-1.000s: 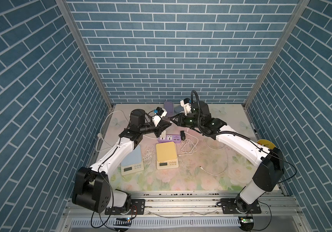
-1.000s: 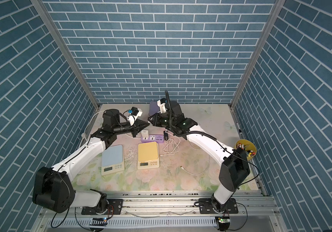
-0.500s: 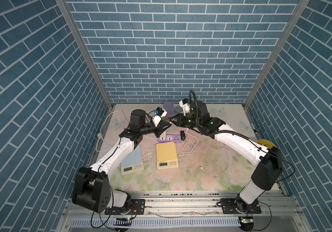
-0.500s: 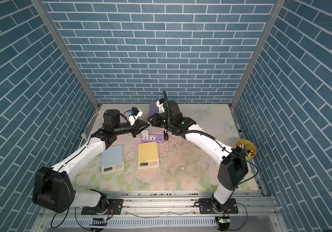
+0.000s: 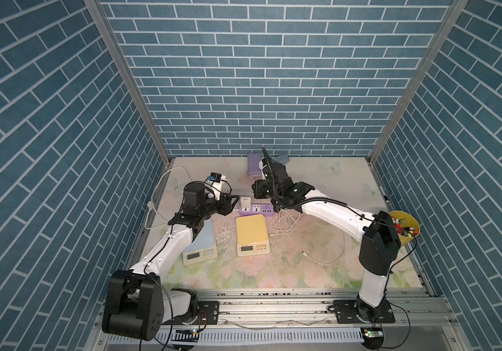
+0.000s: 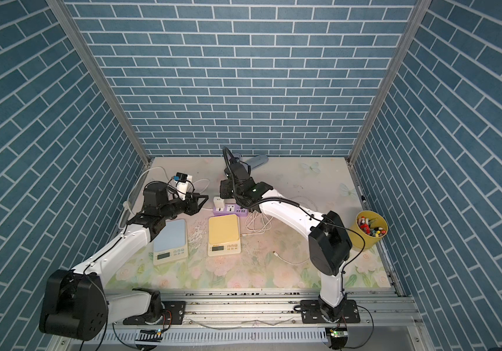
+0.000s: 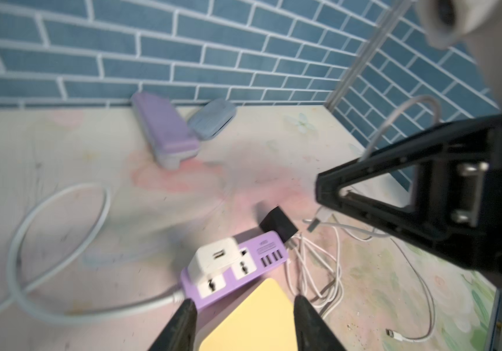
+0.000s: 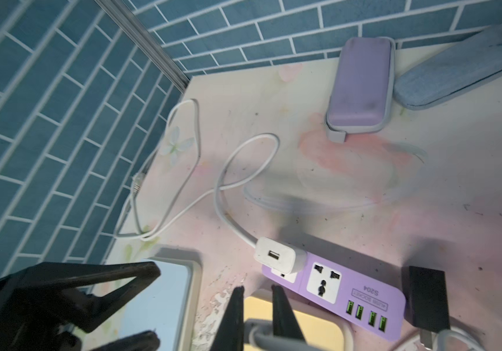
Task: Charge the electronic scale
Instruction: Adjust the charging cable, then insert the charging cable into the plug.
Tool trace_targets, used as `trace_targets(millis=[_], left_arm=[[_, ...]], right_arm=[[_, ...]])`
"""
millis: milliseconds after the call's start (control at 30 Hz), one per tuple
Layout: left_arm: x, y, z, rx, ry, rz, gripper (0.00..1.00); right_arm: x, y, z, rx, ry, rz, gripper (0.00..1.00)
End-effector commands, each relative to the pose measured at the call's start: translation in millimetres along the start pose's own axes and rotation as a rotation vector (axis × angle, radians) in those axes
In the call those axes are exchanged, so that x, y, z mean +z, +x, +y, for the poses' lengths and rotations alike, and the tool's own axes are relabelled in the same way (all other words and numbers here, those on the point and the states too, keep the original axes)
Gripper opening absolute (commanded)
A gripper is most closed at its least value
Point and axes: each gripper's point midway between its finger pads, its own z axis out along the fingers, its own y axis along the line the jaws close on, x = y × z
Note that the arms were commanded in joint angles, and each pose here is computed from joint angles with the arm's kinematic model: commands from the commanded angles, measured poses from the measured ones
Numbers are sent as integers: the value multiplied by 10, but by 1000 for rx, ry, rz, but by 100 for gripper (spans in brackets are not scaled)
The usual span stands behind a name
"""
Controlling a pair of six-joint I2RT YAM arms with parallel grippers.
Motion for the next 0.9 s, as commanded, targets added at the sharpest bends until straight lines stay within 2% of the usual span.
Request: trace_targets(millis=[0, 167, 500, 600, 867], left_arm=[[84, -20, 270, -180, -44, -15, 54], [426, 70, 488, -300, -4, 16, 48], [891, 248, 786, -403, 23, 52, 47], [988, 369, 823, -450, 38, 72, 46], [1066, 658, 747, -471, 20, 133, 46]], right_arm=[[143, -173, 99, -95, 40, -102, 0], [433, -122, 161, -158, 45, -120, 0], [723, -18, 144, -172, 58, -94, 0], [753, 31, 91, -167, 80, -73, 0], [724, 150, -35, -165, 151, -75, 0]])
